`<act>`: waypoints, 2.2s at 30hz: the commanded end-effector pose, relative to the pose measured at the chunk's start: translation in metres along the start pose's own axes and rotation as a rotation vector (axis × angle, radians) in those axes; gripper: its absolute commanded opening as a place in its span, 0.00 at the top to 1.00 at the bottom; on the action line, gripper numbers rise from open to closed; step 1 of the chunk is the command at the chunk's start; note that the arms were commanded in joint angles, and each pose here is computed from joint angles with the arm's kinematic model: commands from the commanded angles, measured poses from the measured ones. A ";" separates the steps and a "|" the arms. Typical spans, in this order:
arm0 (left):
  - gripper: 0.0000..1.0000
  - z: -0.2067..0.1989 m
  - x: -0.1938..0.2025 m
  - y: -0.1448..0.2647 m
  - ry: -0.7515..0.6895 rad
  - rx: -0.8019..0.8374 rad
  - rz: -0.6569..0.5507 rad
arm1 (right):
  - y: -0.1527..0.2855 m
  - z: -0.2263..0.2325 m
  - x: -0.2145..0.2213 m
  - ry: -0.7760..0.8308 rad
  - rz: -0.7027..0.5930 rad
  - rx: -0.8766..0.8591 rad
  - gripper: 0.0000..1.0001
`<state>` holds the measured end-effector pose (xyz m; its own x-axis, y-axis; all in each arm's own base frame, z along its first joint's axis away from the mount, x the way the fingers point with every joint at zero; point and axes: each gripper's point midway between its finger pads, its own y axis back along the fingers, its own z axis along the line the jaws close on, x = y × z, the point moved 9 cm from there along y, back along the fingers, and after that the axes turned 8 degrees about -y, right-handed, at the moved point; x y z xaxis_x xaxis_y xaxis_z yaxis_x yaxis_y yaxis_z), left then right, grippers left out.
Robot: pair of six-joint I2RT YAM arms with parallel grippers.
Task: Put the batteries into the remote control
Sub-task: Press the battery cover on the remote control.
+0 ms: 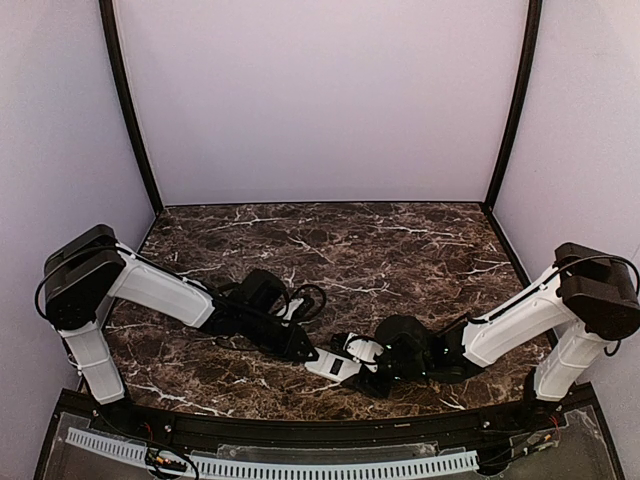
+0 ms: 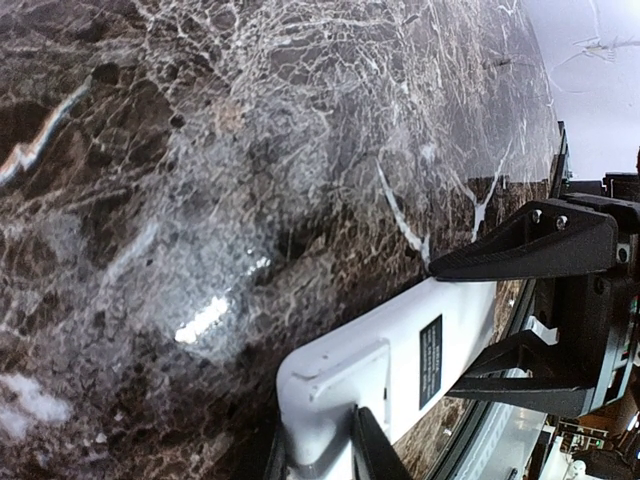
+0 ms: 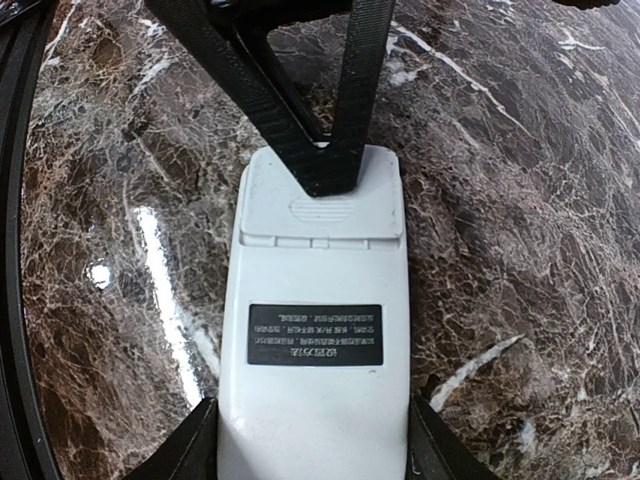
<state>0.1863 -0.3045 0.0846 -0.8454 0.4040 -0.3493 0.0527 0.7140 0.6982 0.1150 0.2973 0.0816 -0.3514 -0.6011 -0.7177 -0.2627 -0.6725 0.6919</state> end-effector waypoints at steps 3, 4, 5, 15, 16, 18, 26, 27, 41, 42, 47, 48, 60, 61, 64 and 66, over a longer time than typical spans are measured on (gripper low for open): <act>0.78 0.007 0.054 -0.034 0.028 0.012 0.230 | -0.005 0.002 -0.023 0.006 -0.105 0.006 1.00; 0.78 0.006 0.055 -0.035 0.027 0.017 0.233 | -0.005 0.002 -0.023 0.007 -0.108 0.007 1.00; 0.78 0.006 0.056 -0.035 0.026 0.020 0.233 | -0.005 0.002 -0.023 0.008 -0.109 0.006 1.00; 0.76 0.005 0.062 -0.037 0.007 0.034 0.271 | -0.002 0.001 -0.024 0.026 -0.129 0.016 1.00; 0.76 0.004 0.061 -0.038 0.004 0.037 0.271 | -0.002 0.001 -0.024 0.029 -0.130 0.016 1.00; 0.76 0.004 0.062 -0.039 0.001 0.039 0.279 | -0.002 0.001 -0.026 0.033 -0.138 0.022 1.00; 0.73 0.003 0.065 -0.042 0.007 0.054 0.289 | -0.002 0.000 -0.032 0.034 -0.168 0.043 1.00; 0.73 0.003 0.066 -0.042 0.011 0.056 0.290 | -0.002 0.000 -0.032 0.035 -0.170 0.043 1.00; 0.68 0.003 0.057 -0.035 -0.007 0.035 0.269 | 0.000 -0.002 -0.023 0.039 -0.143 0.052 1.00; 0.67 0.003 0.056 -0.034 -0.015 0.027 0.264 | 0.000 -0.001 -0.023 0.040 -0.141 0.048 1.00; 0.61 0.000 0.048 -0.028 -0.044 -0.007 0.249 | -0.001 -0.001 -0.023 0.045 -0.135 0.036 1.00; 0.61 0.001 0.046 -0.026 -0.043 -0.014 0.242 | -0.001 0.000 -0.022 0.047 -0.134 0.034 1.00; 0.54 0.013 0.032 -0.009 -0.023 -0.060 0.193 | 0.001 0.000 -0.016 0.038 -0.111 0.037 1.00; 0.54 0.014 0.031 -0.007 -0.017 -0.061 0.183 | 0.002 0.000 -0.016 0.037 -0.111 0.035 1.00; 0.54 0.016 0.032 -0.002 -0.006 -0.068 0.168 | 0.002 0.000 -0.015 0.036 -0.108 0.034 1.00; 0.54 0.018 0.033 0.001 -0.001 -0.076 0.164 | 0.002 0.000 -0.014 0.035 -0.106 0.035 1.00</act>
<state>0.1871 -0.3088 0.0912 -0.7941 0.4628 -0.3940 0.0749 0.7178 0.6922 0.1159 0.2955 0.0823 -0.3333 -0.6029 -0.7249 -0.2879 -0.6670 0.6872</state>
